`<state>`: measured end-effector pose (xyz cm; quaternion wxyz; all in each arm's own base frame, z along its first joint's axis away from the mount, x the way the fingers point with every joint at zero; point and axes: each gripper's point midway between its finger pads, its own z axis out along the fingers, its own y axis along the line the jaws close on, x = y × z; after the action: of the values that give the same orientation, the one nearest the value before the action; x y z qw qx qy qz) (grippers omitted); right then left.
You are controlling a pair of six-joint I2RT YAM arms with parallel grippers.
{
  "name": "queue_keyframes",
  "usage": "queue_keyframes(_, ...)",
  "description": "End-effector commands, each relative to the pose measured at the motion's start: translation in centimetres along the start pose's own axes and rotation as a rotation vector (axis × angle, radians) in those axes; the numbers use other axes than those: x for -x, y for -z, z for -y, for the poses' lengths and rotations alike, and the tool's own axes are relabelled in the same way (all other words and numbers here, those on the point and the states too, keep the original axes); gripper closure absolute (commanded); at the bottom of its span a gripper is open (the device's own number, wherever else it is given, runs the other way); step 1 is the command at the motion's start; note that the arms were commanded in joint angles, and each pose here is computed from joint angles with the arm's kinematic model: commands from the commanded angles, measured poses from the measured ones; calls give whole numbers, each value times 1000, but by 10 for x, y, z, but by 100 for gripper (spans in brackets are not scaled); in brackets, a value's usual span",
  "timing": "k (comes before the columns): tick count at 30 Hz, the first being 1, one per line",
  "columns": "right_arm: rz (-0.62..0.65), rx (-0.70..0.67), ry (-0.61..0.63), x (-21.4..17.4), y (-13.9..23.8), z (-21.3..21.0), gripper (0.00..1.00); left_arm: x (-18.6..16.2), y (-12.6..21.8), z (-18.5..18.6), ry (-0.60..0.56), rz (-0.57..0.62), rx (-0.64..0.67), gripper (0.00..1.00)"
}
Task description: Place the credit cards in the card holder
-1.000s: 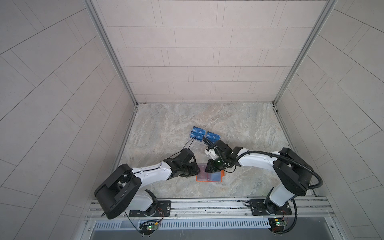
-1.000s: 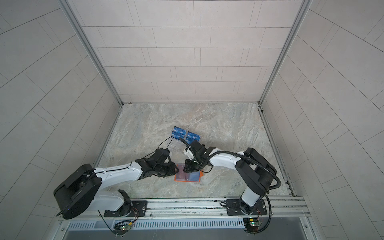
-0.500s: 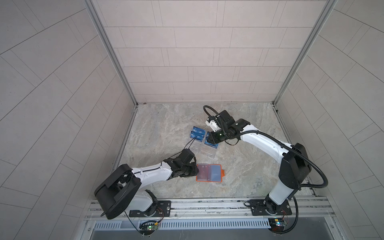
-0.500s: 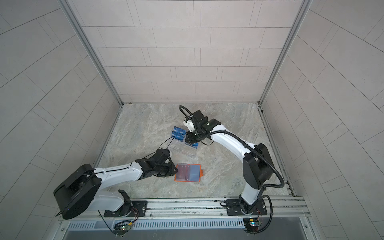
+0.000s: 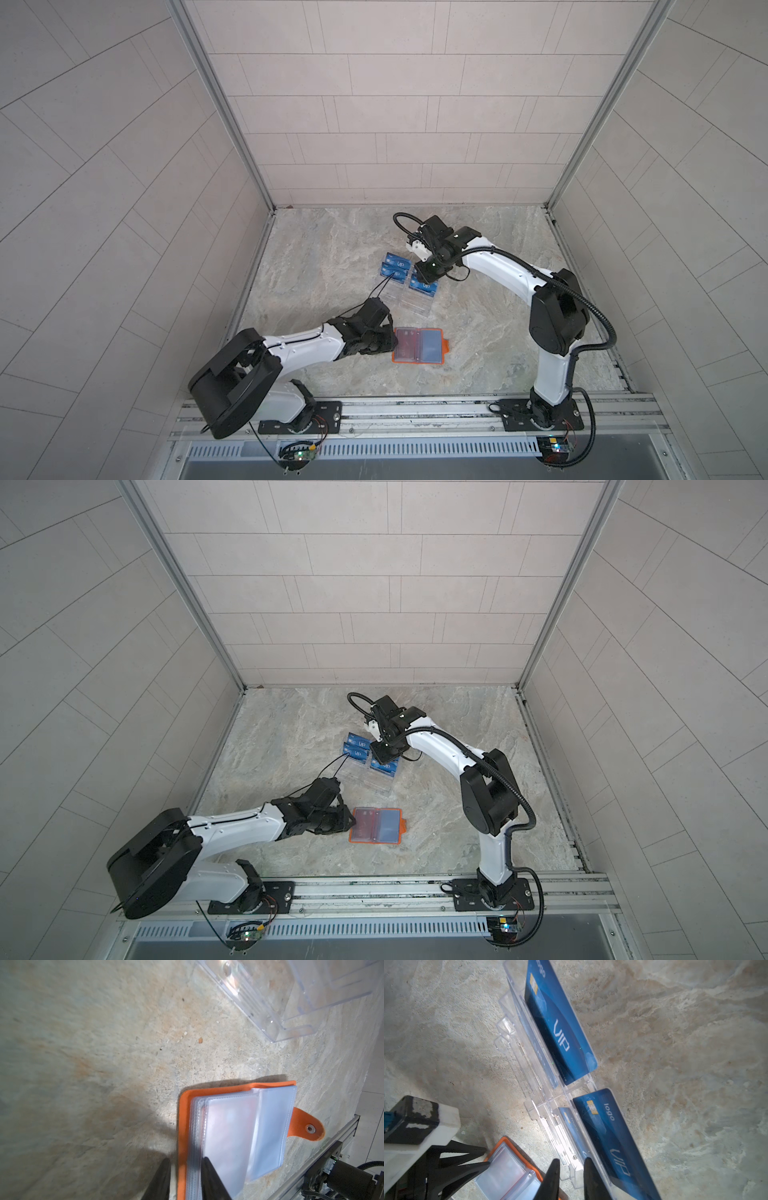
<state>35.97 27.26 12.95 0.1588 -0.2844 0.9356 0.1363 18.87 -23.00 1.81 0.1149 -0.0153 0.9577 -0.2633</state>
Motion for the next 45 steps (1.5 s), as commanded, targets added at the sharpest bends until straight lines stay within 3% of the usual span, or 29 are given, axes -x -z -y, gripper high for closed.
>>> queue_keyframes(1, -31, -18, 56, -4, -1, 4, 75, -9, -2, -13, 5, -26, 51, 69)
queue_keyframes(10, -63, 6, 63, -9, -13, 1, 69, -7, 2, -14, 5, -11, 55, 69)
queue_keyframes(22, -78, 33, 90, -10, -12, -10, 73, -6, 3, -15, 4, -5, 57, 68)
queue_keyframes(34, 8, -14, 118, 11, 11, -7, 68, -8, 2, -15, 2, -12, 56, 68)
queue_keyframes(45, -30, -55, 123, 12, 0, 5, 67, -8, 3, -15, 3, -11, 58, 67)
